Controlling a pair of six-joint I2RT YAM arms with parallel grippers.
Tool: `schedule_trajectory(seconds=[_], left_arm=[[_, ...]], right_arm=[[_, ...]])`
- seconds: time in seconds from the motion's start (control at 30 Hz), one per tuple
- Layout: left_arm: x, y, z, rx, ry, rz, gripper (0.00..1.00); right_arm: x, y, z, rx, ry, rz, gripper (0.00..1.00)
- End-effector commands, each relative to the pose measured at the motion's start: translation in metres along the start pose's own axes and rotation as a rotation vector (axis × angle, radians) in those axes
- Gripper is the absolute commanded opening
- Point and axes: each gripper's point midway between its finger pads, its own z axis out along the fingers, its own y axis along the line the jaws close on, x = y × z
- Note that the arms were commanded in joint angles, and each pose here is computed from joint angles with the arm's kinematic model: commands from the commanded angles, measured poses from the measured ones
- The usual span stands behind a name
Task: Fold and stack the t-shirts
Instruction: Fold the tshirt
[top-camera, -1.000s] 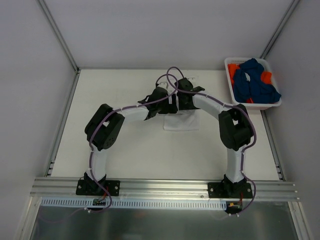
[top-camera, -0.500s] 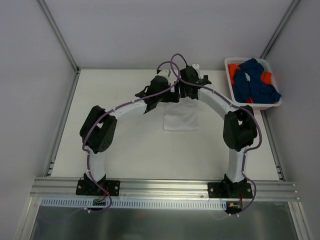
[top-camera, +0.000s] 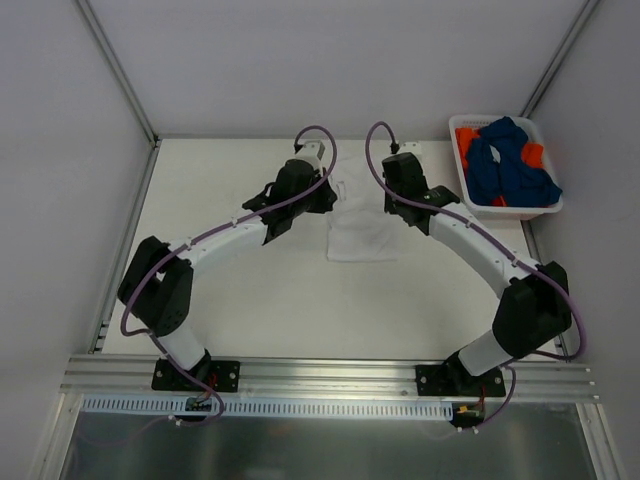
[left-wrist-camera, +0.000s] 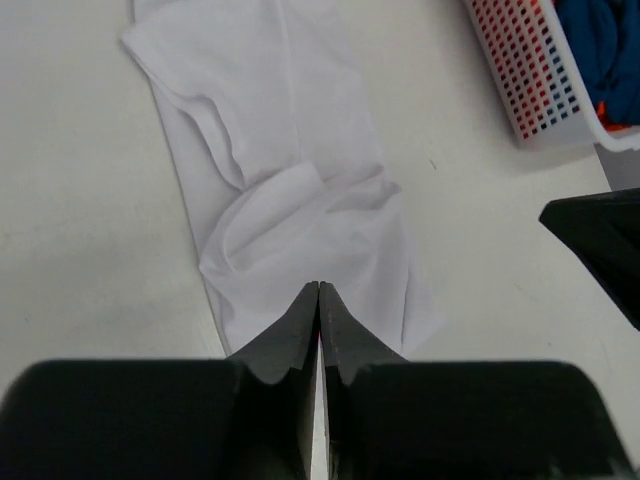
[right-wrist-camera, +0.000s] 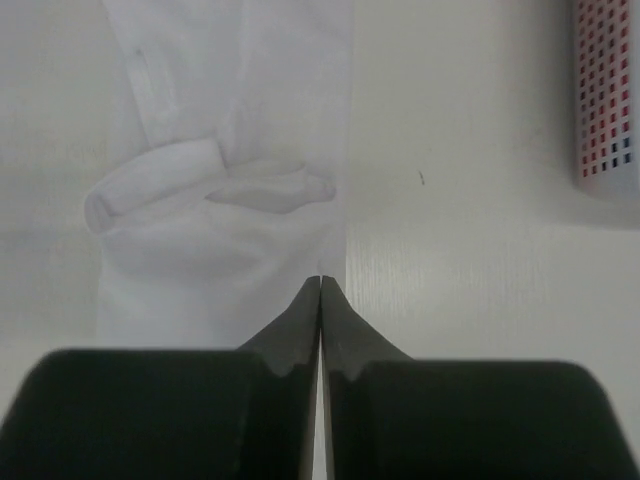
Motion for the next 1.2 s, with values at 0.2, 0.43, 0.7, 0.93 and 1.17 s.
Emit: schedule_trajectory(seconds=[0.2,0.43,0.7,0.93,1.17], left_arm=[[0.083,-0.020,0.018,0.149,0.212,-0.131,0.00],[0.116,-0.021,0.033,0.182,0.281,-0.170,0.00],[0.144,-0.014,0.052,0.178,0.333,-0.191,0.00],[0.155,-0.010,0.061,0.170,0.355,-0.193,0.00],[0.164,-0.006,0.064,0.160,0.369,-0.192,0.00]], right_arm=[[0.054,0.055,0.035,-0.183,0.175,0.045,0.01],[0.061,0.081,0.060,-0.239,0.234,0.047,0.01],[0.052,0.106,0.087,-0.293,0.254,0.057,0.01],[0.054,0.114,0.117,-0.313,0.300,0.084,0.00],[0.054,0.121,0.146,-0.316,0.335,0.086,0.01]])
